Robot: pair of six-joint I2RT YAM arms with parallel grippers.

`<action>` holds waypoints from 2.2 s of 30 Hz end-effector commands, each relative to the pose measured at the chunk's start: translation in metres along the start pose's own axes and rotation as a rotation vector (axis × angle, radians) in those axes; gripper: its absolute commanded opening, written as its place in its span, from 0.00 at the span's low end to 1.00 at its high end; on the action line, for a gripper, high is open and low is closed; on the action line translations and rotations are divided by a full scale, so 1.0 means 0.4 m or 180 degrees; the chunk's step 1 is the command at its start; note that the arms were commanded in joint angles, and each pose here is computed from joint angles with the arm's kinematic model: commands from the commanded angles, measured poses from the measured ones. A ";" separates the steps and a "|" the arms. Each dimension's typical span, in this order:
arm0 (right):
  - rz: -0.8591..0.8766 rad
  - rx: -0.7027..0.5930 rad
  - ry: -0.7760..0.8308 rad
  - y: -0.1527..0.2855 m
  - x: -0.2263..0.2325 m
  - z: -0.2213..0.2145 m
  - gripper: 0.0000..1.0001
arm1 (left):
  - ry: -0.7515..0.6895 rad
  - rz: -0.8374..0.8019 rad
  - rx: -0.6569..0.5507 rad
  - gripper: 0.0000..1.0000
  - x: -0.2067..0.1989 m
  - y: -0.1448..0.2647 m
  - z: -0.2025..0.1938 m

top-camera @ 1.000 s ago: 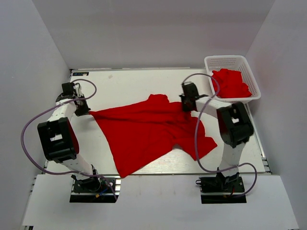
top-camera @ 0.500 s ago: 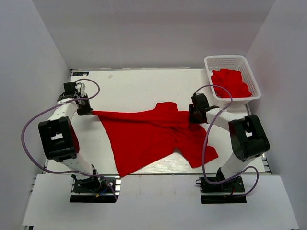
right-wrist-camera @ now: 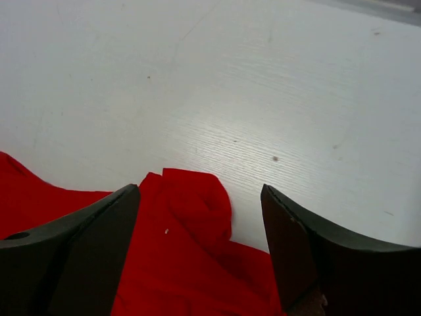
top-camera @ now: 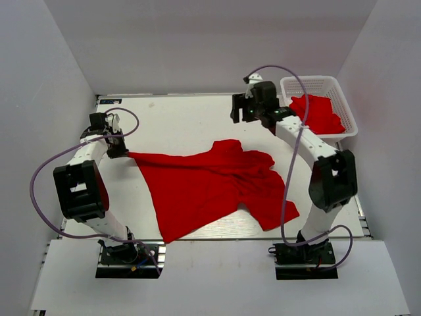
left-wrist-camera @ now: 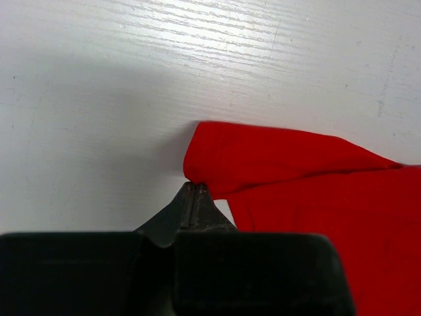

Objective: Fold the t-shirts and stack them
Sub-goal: Flatten out the tshirt

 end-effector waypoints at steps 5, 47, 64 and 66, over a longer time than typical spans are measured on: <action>-0.0006 0.0779 0.0082 -0.139 -0.005 -0.174 0.80 | -0.0089 0.0014 -0.0129 0.00 -0.008 0.022 0.021; -0.0645 -0.0470 0.0166 -0.022 -0.042 0.142 0.00 | -0.0729 -0.0298 -0.1293 0.00 -0.049 0.183 0.248; -0.0293 -0.2579 0.0687 0.597 0.129 0.515 0.00 | -0.1731 0.0133 -0.3577 0.00 -0.116 0.809 0.540; -0.0313 -0.2837 0.0713 0.687 0.128 0.510 0.00 | -0.1733 0.0285 -0.3768 0.00 -0.124 0.891 0.527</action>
Point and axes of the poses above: each gripper's point midway between its finger pads, its own y axis back along the fingers, its own x axis along the line the jaws close on, z = x × y, the point moved 8 cm from there along y, back along the fingers, and after that the axes turned 15 degrees about -y, right-handed, at the moved point
